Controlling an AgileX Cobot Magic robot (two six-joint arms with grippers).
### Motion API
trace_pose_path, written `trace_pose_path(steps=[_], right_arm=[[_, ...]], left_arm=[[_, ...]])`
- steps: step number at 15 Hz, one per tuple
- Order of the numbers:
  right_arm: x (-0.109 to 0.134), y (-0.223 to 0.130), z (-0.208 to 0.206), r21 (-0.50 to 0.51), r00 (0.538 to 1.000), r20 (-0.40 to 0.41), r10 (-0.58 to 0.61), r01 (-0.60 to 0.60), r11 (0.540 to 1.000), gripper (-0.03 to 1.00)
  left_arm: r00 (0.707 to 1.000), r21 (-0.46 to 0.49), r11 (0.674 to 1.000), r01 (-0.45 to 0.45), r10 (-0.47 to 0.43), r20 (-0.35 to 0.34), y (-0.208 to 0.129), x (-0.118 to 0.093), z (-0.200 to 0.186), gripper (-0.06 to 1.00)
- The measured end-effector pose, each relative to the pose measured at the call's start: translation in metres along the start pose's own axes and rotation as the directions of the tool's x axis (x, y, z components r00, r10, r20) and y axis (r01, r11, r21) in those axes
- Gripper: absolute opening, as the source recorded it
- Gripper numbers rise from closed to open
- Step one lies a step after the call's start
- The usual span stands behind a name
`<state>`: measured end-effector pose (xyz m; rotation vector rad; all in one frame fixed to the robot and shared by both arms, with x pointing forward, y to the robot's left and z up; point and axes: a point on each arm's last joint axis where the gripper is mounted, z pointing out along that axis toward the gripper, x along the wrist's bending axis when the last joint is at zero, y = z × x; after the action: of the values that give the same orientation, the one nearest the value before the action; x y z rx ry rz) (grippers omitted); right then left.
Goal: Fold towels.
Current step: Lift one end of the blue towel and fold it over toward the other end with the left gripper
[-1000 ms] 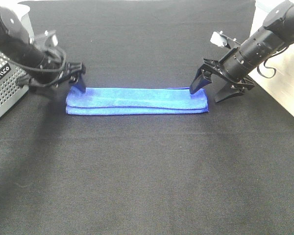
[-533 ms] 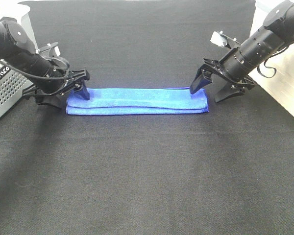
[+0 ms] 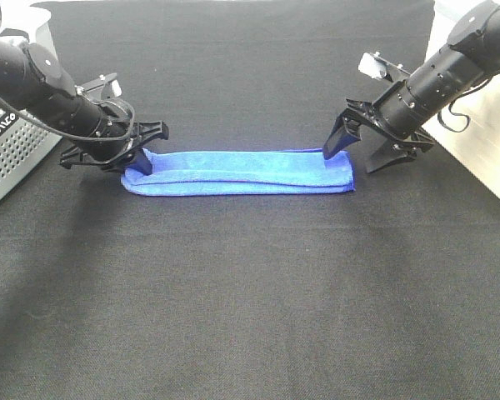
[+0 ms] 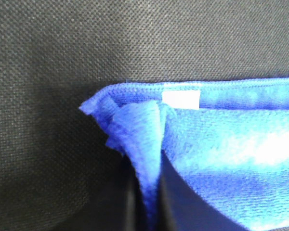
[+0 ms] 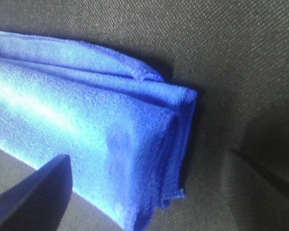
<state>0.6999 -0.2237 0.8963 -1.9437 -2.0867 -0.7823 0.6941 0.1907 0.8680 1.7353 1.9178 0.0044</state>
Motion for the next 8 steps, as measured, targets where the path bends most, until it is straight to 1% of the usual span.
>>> trace_pose_path(steps=[2,4,6,7,8], right_arm=[[0.000,0.000,0.000,-0.001,1.000,0.000,0.000,0.000,1.000,0.79],[0.000,0.000,0.000,-0.002,1.000,0.001,0.000,0.000,1.000,0.79],[0.000,0.000,0.000,-0.002,1.000,0.001,0.001,-0.001,1.000,0.79],[0.000,0.000,0.000,-0.002,1.000,0.001,0.012,-0.012,1.000,0.79],[0.000,0.000,0.000,-0.001,1.000,0.000,0.021,-0.021,1.000,0.79]], left_arm=[[1.000,0.003,1.000,-0.019,0.019,-0.007,0.000,0.000,-0.002,0.06],[0.995,0.019,0.996,-0.086,0.087,-0.042,0.002,0.000,-0.012,0.06],[0.984,0.001,0.991,-0.136,0.135,-0.117,0.012,-0.001,-0.041,0.06],[0.967,-0.019,0.983,-0.184,0.177,-0.185,0.020,-0.001,-0.064,0.06],[0.960,-0.026,0.980,-0.197,0.187,-0.208,0.023,-0.003,-0.078,0.06]])
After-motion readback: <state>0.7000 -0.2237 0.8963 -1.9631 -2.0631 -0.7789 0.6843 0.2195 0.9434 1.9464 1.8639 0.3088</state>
